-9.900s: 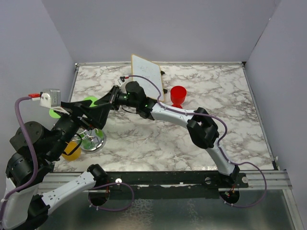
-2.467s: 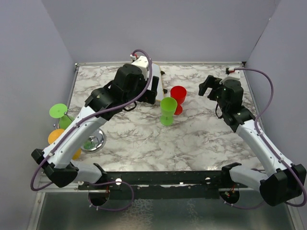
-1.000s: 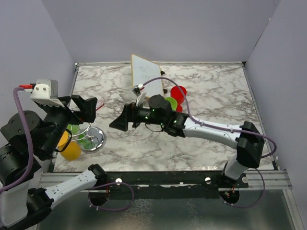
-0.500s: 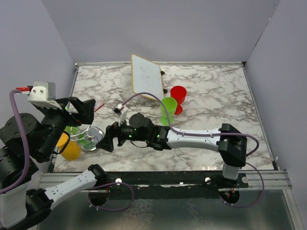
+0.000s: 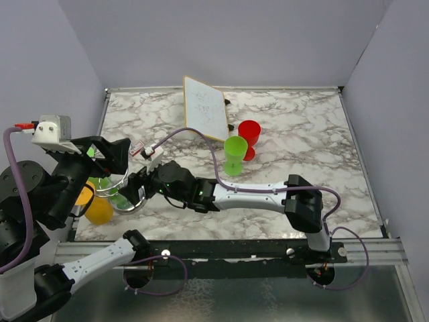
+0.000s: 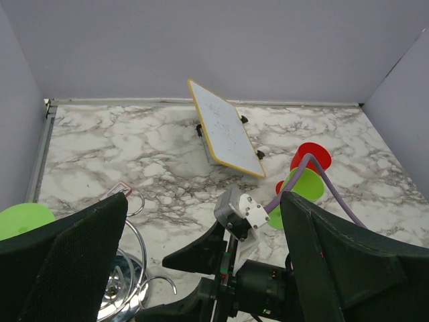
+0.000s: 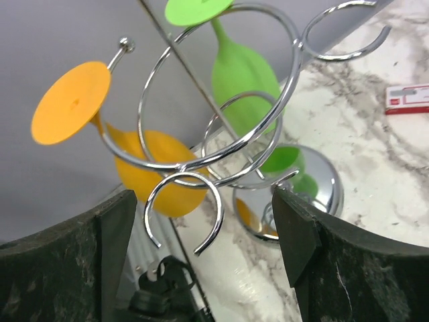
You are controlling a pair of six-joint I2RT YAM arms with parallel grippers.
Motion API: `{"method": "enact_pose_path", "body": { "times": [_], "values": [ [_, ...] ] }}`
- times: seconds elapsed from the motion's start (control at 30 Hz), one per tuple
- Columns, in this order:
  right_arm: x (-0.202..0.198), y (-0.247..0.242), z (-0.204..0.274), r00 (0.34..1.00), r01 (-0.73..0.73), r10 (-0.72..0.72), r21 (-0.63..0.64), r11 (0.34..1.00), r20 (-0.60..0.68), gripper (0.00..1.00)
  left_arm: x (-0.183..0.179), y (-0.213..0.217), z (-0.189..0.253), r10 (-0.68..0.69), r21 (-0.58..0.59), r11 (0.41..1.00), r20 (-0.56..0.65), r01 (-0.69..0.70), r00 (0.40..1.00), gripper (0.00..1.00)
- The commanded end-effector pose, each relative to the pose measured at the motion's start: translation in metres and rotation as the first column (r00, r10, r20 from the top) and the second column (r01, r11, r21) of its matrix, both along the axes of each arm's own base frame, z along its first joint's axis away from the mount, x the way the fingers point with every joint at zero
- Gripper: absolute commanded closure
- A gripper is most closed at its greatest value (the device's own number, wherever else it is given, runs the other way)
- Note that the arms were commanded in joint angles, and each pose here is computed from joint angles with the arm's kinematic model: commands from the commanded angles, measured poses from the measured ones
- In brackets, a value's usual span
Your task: Take the wine glass off the wine glass rack
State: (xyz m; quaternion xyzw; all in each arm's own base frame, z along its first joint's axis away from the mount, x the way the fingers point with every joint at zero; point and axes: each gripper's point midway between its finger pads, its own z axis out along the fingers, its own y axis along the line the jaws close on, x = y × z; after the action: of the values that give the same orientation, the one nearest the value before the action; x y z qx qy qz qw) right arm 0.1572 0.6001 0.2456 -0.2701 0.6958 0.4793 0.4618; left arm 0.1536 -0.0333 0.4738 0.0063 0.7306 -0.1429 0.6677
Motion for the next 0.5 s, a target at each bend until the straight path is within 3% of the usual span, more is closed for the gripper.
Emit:
{"method": "enact_pose_path", "body": {
  "times": [0.0,0.47],
  "values": [
    [0.0212,0.0042,0.0038,0.99,0.109,-0.106,-0.026,0.994,0.096,0.18,-0.0003,0.0006,0.0002,0.005,-0.007,1.0,-0.003,-0.005,1.0,0.01],
    [0.0225,0.0078,0.0062,0.977,0.077,-0.064,-0.058,0.995,0.202,0.3,0.004,-0.0039,-0.0068,0.004,0.006,1.0,-0.022,-0.004,1.0,0.01]
  ]
}}
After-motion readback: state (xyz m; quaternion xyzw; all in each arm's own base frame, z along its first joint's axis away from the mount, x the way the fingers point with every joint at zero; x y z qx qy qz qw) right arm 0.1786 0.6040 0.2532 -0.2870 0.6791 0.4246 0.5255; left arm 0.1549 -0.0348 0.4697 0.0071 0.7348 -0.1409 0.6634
